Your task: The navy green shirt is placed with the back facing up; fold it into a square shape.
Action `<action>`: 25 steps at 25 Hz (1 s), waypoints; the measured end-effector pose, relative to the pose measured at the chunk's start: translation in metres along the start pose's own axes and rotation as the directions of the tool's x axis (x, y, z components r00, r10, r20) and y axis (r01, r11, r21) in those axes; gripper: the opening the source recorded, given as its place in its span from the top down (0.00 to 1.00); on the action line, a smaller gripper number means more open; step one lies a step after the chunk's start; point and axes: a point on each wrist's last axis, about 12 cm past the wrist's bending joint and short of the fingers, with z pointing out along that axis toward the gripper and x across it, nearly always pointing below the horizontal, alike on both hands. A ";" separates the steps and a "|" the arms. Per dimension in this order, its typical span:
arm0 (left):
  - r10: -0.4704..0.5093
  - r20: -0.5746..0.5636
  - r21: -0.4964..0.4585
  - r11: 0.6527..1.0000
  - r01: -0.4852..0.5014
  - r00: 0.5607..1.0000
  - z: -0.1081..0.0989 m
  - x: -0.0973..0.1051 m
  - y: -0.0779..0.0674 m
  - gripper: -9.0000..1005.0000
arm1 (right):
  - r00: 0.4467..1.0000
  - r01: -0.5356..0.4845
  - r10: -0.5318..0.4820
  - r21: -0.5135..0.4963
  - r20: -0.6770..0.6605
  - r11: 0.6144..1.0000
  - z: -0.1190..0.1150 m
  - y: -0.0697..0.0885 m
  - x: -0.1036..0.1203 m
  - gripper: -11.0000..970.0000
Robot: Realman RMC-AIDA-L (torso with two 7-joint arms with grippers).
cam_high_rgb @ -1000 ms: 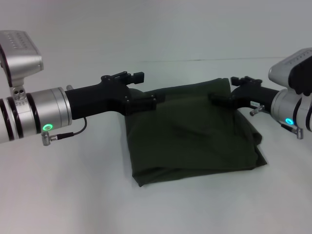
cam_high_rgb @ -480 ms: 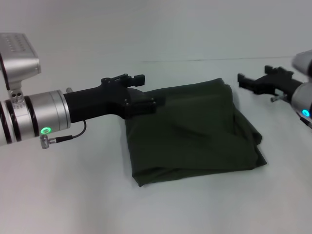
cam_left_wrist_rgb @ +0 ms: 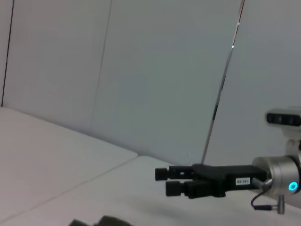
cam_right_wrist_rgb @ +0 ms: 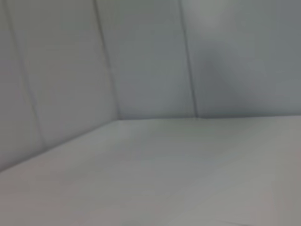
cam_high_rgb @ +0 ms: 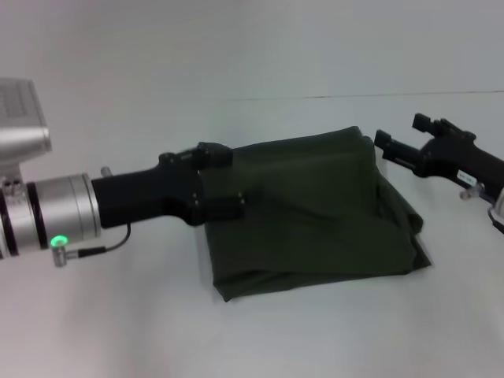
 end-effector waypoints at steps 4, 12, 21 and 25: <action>-0.095 -0.064 -0.040 0.995 0.093 0.993 0.004 0.011 0.004 0.12 | 1.000 -0.010 0.010 -0.002 -0.004 1.000 -0.008 0.000 0.006 0.05; -0.481 -0.137 -0.154 0.874 0.461 0.866 0.006 -0.001 0.023 0.12 | 0.997 0.082 -0.082 -0.115 0.001 0.990 -0.020 0.007 0.007 0.05; -0.768 -0.188 -0.357 0.634 0.686 0.612 0.025 -0.016 0.044 0.12 | 0.989 0.146 -0.148 -0.258 0.013 0.955 -0.049 -0.005 -0.009 0.05; -0.817 -0.161 -0.440 0.561 0.701 0.553 0.029 -0.015 0.051 0.13 | 0.984 0.173 -0.176 -0.253 0.010 0.952 -0.053 -0.013 -0.015 0.05</action>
